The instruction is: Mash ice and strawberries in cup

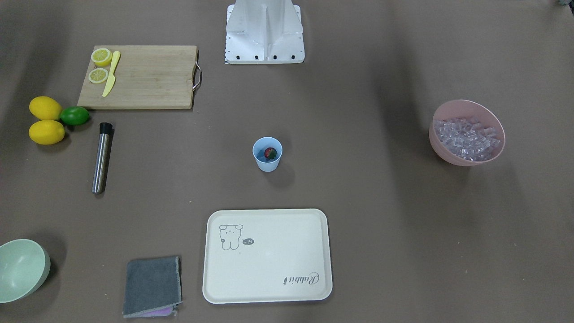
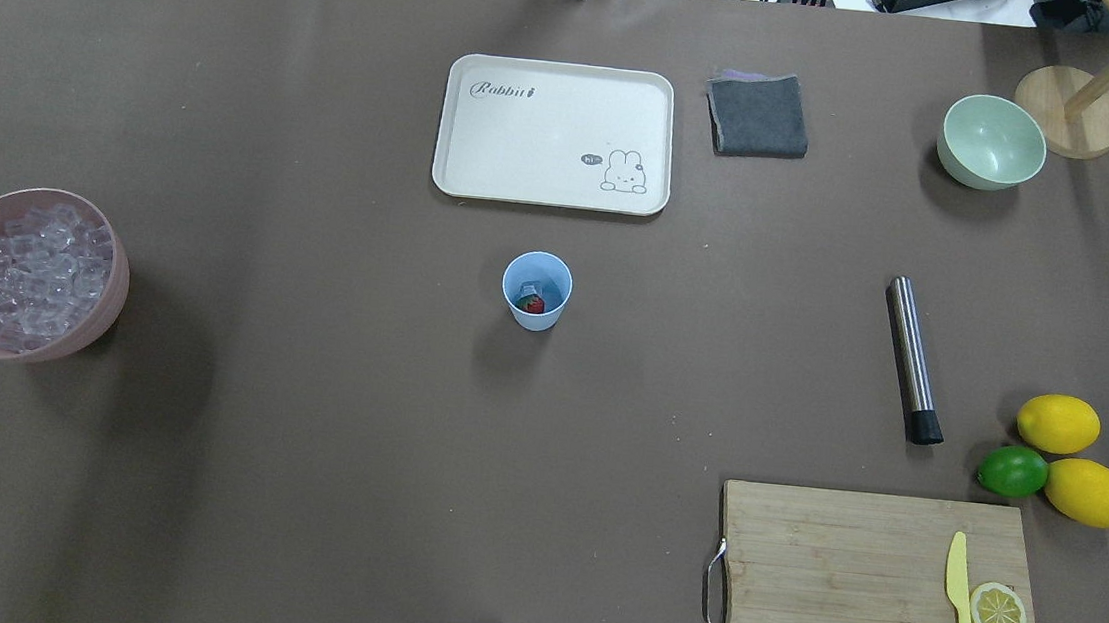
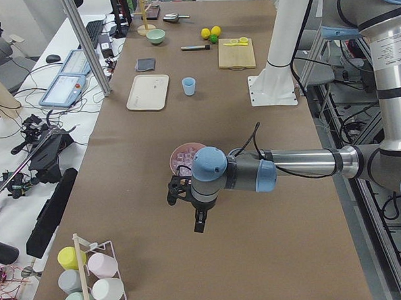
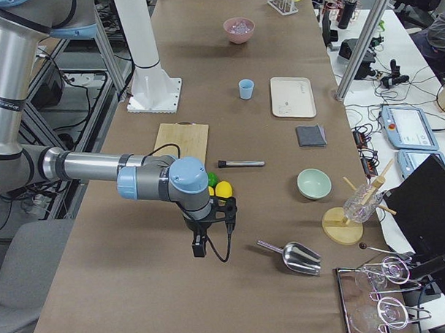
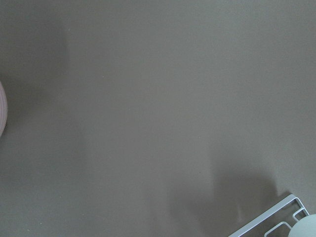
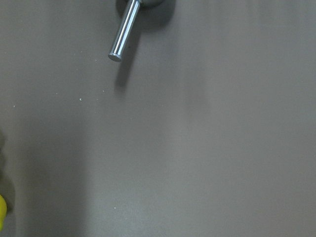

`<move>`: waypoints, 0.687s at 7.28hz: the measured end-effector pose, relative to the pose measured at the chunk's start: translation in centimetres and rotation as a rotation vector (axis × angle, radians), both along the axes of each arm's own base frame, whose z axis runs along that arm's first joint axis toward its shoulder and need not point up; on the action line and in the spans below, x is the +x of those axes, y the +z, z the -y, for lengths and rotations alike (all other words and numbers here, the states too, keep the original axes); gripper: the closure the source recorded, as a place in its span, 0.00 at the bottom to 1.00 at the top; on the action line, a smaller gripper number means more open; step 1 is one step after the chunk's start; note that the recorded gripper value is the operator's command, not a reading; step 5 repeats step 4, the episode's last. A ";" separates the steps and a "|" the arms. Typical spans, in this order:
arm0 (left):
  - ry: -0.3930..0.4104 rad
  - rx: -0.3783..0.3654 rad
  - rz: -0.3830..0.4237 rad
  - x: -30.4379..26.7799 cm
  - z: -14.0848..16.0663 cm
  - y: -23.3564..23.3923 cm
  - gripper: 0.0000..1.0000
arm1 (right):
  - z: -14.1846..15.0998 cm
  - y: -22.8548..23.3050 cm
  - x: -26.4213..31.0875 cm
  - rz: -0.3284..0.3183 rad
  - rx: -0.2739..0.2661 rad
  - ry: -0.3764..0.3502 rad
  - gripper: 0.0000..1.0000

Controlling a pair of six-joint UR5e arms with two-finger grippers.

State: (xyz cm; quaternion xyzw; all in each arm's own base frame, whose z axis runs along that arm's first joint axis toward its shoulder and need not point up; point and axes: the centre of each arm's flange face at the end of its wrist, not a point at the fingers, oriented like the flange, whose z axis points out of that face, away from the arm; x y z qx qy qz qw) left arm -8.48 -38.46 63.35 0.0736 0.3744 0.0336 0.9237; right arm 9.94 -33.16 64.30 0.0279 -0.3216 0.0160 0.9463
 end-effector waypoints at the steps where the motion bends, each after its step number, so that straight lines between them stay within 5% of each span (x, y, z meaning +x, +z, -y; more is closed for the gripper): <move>1: 0.000 0.000 -0.001 0.0 0.0 0.0 0.00 | 0.2 -0.6 0.0 -0.001 0.012 0.001 0.00; 5: 0.000 -0.002 0.000 0.0 -0.1 0.1 0.00 | 0.5 -1.7 0.1 0.000 0.034 0.001 0.00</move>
